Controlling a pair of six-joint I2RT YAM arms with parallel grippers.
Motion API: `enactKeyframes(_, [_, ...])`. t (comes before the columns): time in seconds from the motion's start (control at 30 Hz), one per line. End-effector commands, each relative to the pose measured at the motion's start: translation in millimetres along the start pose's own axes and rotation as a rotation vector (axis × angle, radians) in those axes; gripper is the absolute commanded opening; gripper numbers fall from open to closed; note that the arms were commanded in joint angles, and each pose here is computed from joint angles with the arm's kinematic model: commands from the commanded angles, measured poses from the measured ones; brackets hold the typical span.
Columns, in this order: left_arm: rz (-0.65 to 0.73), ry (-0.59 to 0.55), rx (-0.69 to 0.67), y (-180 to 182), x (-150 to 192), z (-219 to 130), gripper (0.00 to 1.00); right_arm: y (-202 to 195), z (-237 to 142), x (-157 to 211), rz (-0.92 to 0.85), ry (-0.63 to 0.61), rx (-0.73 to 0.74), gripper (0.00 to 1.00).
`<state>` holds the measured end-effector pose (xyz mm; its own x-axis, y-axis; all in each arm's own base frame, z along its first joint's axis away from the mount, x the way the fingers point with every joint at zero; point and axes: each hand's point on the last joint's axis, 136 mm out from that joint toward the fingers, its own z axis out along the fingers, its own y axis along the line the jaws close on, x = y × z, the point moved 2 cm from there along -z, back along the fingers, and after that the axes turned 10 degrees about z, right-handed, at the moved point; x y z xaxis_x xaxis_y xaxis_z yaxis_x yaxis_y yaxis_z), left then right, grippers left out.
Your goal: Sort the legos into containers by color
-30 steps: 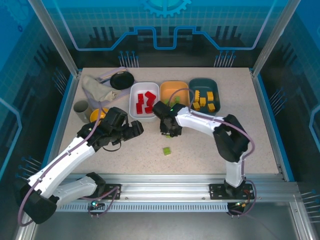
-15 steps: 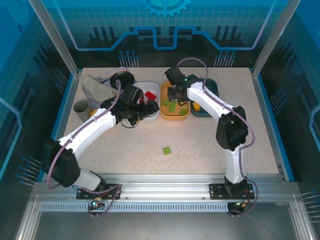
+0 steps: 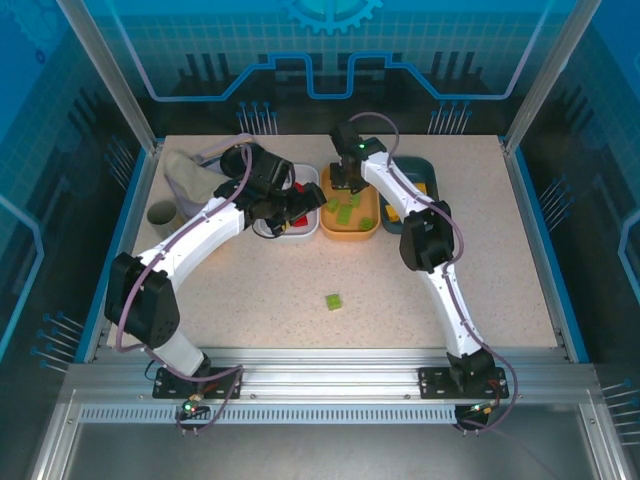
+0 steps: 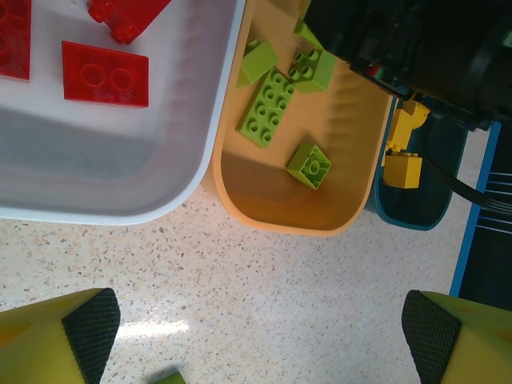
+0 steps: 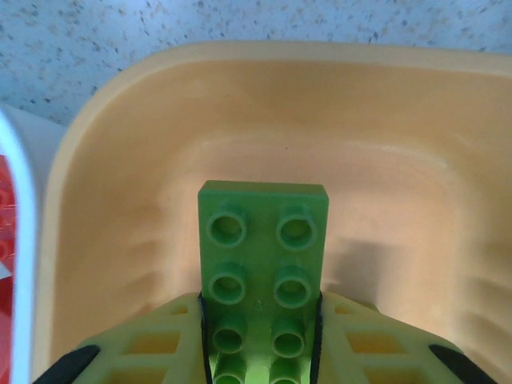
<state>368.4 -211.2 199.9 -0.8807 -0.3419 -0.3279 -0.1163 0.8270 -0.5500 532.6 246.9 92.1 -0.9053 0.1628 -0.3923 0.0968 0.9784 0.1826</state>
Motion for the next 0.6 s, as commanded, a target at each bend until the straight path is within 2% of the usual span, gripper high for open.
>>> enactKeyframes(0.0, [0.002, -0.012, 0.019, -5, -5, -10, 0.95, -6, 12, 8, 0.023, 0.06, -0.001, 0.33])
enactKeyframes(0.17, [0.025, -0.032, 0.019, -7, -8, -19, 0.95, -8, 15, 3, 0.042, 0.056, -0.02, 0.51])
enactKeyframes(0.2, [0.03, -0.038, 0.018, -7, -9, -22, 0.95, -6, 12, 1, 0.042, 0.053, -0.03, 0.57])
enactKeyframes(0.3, [0.047, -0.055, 0.02, -9, -10, -31, 0.95, 1, -9, -9, 0.036, 0.025, -0.062, 0.66])
enactKeyframes(0.47, [0.074, -0.078, 0.01, -7, -7, -51, 0.95, 13, -73, -19, 0.011, -0.06, -0.102, 0.68])
enactKeyframes(0.57, [0.082, -0.085, -0.002, 1, 3, -65, 0.95, 23, -115, -3, -0.028, -0.104, -0.119, 0.68])
